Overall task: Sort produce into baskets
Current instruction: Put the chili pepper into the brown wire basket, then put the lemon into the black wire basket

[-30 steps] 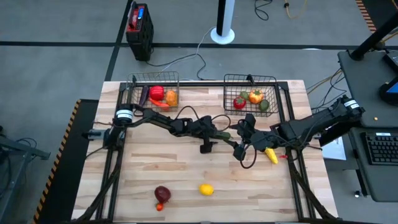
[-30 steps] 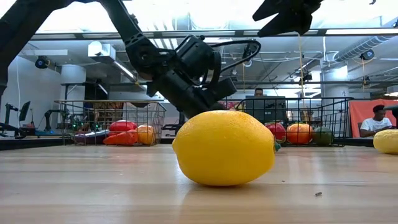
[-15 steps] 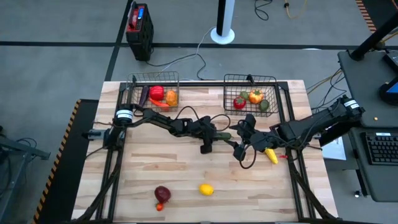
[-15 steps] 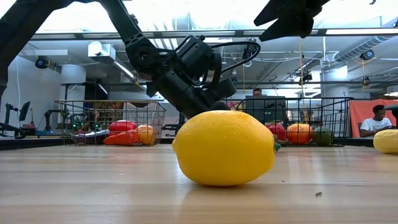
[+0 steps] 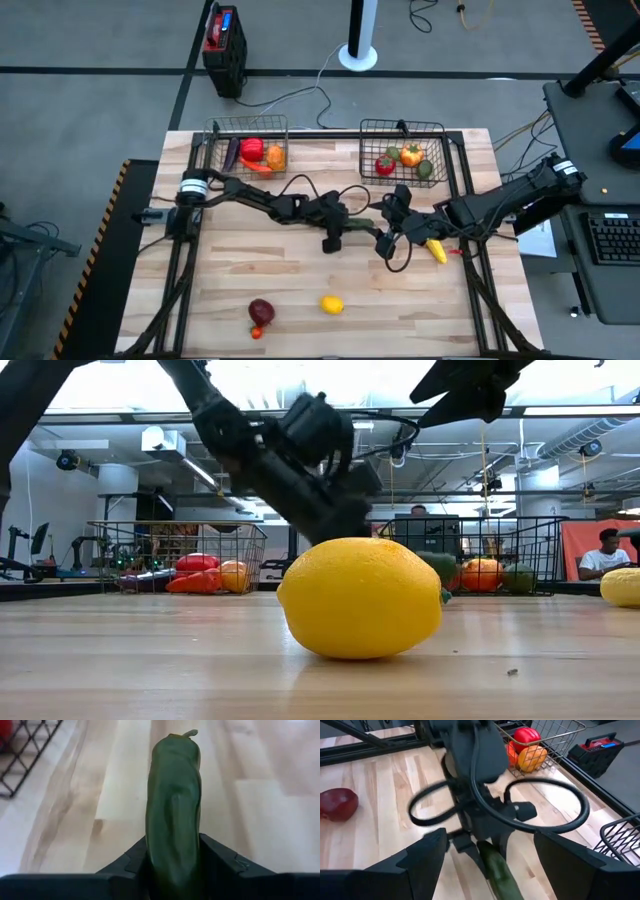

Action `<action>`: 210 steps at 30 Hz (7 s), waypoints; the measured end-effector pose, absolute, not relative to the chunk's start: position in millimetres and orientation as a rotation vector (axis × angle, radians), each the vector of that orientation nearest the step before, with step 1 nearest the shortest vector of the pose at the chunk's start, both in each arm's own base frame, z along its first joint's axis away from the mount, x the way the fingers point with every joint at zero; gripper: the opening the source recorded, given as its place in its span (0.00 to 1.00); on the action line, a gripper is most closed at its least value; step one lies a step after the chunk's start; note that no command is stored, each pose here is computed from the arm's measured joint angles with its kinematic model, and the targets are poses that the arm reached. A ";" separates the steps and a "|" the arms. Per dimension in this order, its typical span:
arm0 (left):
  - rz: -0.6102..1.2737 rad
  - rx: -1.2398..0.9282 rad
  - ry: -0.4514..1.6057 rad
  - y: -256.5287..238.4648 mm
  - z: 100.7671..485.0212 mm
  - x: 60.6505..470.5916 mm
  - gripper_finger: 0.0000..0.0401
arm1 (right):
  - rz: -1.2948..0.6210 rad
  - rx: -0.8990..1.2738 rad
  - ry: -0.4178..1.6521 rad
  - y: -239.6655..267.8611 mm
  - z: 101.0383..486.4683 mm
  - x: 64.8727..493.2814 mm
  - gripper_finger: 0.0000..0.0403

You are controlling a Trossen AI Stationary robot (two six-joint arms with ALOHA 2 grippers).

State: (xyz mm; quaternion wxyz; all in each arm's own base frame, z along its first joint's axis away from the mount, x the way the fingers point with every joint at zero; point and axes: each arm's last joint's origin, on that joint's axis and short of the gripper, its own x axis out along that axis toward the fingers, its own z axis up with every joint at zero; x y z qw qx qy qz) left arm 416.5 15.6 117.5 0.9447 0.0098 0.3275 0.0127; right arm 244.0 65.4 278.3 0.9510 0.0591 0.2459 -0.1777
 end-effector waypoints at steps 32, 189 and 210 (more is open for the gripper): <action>0.488 0.184 0.780 3.8 282.9 247.7 0.29 | -0.364 0.179 0.490 64.7 280.6 241.4 0.73; 0.286 0.094 0.768 -125.2 306.3 238.5 0.51 | -0.105 -0.050 0.789 163.0 265.0 310.2 0.71; 0.099 -0.052 0.539 -182.7 297.4 222.0 0.51 | -0.112 0.043 0.938 231.4 200.0 350.6 0.89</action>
